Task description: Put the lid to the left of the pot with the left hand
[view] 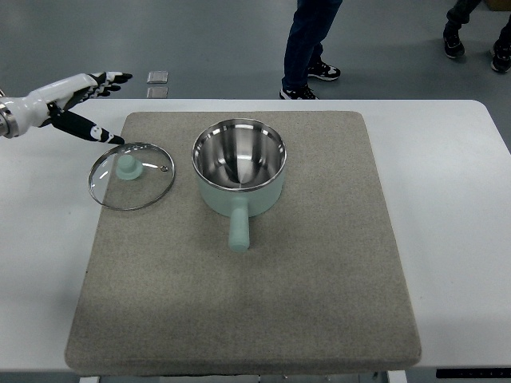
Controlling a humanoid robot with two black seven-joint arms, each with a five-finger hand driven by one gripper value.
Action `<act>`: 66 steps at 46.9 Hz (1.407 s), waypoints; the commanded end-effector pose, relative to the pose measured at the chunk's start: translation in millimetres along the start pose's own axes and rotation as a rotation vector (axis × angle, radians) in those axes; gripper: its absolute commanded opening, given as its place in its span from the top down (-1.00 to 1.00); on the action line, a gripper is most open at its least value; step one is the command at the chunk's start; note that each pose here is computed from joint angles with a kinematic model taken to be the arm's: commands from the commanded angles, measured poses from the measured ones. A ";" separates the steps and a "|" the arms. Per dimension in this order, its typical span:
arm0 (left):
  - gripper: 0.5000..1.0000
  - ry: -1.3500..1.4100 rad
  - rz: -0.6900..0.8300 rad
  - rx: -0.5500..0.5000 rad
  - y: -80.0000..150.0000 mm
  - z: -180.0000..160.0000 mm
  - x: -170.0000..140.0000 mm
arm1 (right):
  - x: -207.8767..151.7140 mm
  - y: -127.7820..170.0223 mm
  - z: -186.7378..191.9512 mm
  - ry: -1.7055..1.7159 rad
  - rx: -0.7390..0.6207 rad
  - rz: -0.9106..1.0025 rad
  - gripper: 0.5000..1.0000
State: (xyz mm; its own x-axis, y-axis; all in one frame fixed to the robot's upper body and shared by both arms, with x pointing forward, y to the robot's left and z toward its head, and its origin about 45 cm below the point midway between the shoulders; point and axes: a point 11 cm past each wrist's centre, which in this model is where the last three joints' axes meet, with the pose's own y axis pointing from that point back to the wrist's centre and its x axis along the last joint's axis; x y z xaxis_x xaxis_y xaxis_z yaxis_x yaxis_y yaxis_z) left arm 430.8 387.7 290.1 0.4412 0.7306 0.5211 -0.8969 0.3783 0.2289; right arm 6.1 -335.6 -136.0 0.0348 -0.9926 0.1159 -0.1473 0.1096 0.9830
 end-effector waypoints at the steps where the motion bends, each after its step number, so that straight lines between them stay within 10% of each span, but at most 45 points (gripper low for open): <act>1: -0.98 0.197 0.068 -0.028 -5.5 -3.9 6.3 | 0.0 0.0 0.1 0.000 0.000 0.000 -0.69; 31: -0.99 0.714 0.265 -0.066 6.6 -43.1 23.8 | 0.0 0.0 0.1 0.000 0.000 0.000 -0.69; 66: -0.99 1.071 0.132 -0.271 18.9 -38.0 16.9 | 0.0 0.0 0.1 0.000 0.000 0.000 -0.69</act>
State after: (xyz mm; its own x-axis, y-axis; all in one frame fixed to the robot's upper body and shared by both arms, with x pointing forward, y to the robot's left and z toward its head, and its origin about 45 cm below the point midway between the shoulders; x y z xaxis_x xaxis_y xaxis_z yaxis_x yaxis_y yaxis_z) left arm 423.1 427.9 272.9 0.2633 0.8415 -0.4718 -0.9586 0.2830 -0.0302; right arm 6.1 -335.6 -136.0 0.0348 -0.9926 0.1159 -0.1473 0.1096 0.9830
